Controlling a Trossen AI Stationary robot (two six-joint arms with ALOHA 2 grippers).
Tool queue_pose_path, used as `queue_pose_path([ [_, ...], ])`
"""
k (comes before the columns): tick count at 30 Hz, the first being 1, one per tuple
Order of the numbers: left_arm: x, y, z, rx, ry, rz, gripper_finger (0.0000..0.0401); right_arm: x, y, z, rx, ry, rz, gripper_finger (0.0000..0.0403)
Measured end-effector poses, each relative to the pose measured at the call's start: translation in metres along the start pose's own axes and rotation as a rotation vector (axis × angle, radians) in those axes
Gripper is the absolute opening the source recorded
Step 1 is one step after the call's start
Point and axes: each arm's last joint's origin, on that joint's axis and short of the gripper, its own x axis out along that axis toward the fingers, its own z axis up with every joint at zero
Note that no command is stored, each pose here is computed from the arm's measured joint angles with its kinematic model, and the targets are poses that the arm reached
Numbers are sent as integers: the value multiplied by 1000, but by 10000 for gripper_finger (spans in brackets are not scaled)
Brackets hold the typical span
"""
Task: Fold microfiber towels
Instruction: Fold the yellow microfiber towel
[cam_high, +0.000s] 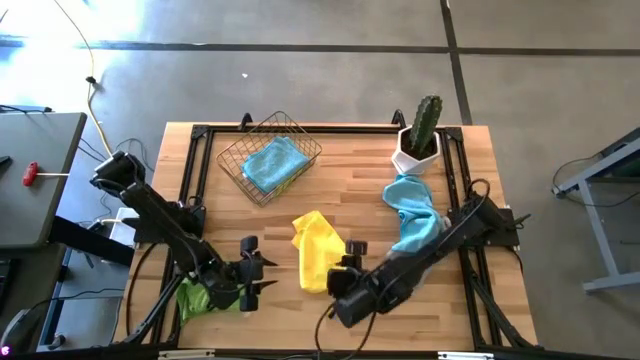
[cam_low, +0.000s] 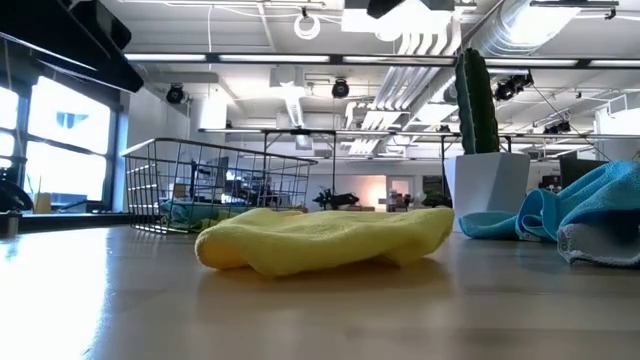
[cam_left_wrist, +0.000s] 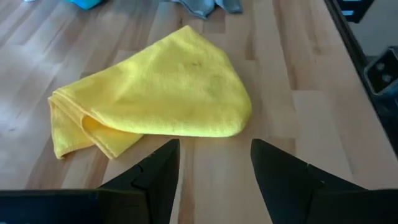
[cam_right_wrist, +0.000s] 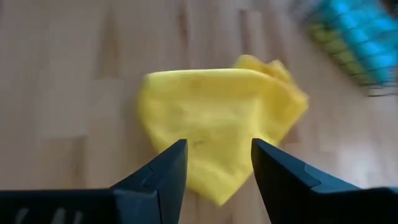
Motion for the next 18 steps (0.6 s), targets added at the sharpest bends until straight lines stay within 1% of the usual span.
queue_pose_path([
  [3,3,4,2,-19,1,18,188,15,6,-13,49,-65,-146,172],
  [4,4,5,3,-35,1,24,188,21,6,-18,66,-72,-180,172],
  [6,6,8,4,-75,-8,41,188,33,2,-26,84,-41,-208,172],
  [9,9,12,7,-167,-21,72,188,53,-8,-35,103,48,-185,172],
  [12,19,17,8,-303,-21,103,188,71,-18,-41,104,125,-152,172],
  [14,28,20,5,-354,-6,128,188,82,-25,-45,97,164,-121,172],
  [16,40,20,5,-413,-2,126,188,91,-30,-46,88,176,-86,172],
  [18,54,21,0,-427,39,120,188,98,-34,-45,67,179,-52,172],
])
